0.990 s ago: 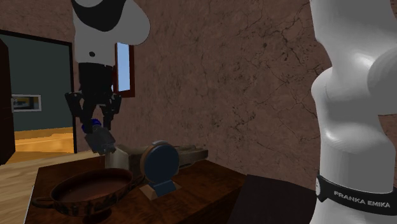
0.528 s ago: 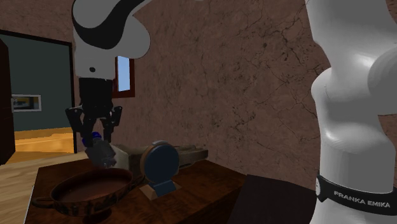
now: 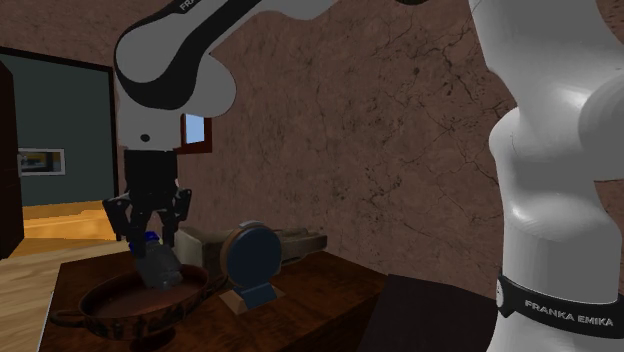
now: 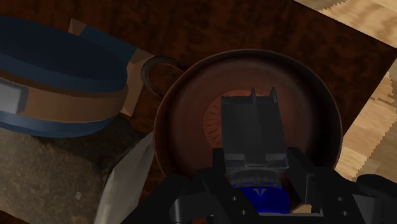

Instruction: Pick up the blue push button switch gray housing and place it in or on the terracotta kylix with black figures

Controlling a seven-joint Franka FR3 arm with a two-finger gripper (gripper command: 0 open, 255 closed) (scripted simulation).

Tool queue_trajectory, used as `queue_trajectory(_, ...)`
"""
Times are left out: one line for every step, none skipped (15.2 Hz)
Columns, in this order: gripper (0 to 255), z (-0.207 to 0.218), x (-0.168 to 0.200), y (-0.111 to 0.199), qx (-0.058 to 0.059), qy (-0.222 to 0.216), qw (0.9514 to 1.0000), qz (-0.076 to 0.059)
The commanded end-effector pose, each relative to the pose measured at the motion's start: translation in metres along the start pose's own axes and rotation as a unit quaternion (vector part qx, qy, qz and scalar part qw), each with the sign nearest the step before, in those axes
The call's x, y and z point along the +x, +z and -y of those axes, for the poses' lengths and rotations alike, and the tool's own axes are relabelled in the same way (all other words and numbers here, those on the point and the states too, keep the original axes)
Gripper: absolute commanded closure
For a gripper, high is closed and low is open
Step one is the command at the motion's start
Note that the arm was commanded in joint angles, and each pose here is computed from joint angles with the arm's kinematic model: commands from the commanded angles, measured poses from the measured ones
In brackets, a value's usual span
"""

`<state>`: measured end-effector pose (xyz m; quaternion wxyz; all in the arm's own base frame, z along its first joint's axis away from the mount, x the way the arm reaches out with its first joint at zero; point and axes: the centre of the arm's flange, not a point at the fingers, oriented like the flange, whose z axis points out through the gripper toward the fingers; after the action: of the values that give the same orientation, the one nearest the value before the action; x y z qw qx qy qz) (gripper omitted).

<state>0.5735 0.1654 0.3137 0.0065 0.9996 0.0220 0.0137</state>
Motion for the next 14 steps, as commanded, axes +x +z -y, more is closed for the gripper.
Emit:
queue_trajectory(255, -0.001, -0.001, 0.003, 0.000, 0.000, 1.0000, 0.000)
queue_trajectory(255, -0.001, -0.001, 0.003, 0.000, 0.000, 1.0000, 0.000)
queue_trajectory(255, -0.001, -0.001, 0.003, 0.000, 0.000, 1.0000, 0.000)
queue_trajectory(255, -0.001, -0.001, 0.003, 0.000, 0.000, 1.0000, 0.000)
queue_trajectory(255, -0.001, -0.001, 0.003, 0.000, 0.000, 1.0000, 0.000)
queue_trajectory(255, -0.001, -0.001, 0.003, 0.000, 0.000, 1.0000, 0.000)
queue_trajectory(255, -0.001, -0.001, 0.003, 0.000, 0.000, 1.0000, 0.000)
queue_trajectory(0, -0.001, -0.001, 0.003, 0.000, 0.000, 1.0000, 0.000)
queue_trajectory(0, -0.001, -0.001, 0.003, 0.000, 0.000, 1.0000, 0.000)
queue_trajectory(0, -0.001, -0.001, 0.003, 0.000, 0.000, 1.0000, 0.000)
queue_trajectory(0, -0.001, -0.001, 0.003, 0.000, 0.000, 1.0000, 0.000)
queue_trajectory(0, -0.001, -0.001, 0.003, 0.000, 0.000, 1.0000, 0.000)
queue_trajectory(0, -0.001, -0.001, 0.003, 0.000, 0.000, 1.0000, 0.000)
queue_trajectory(0, -0.001, -0.001, -0.011, 0.000, 0.000, 1.0000, 0.000)
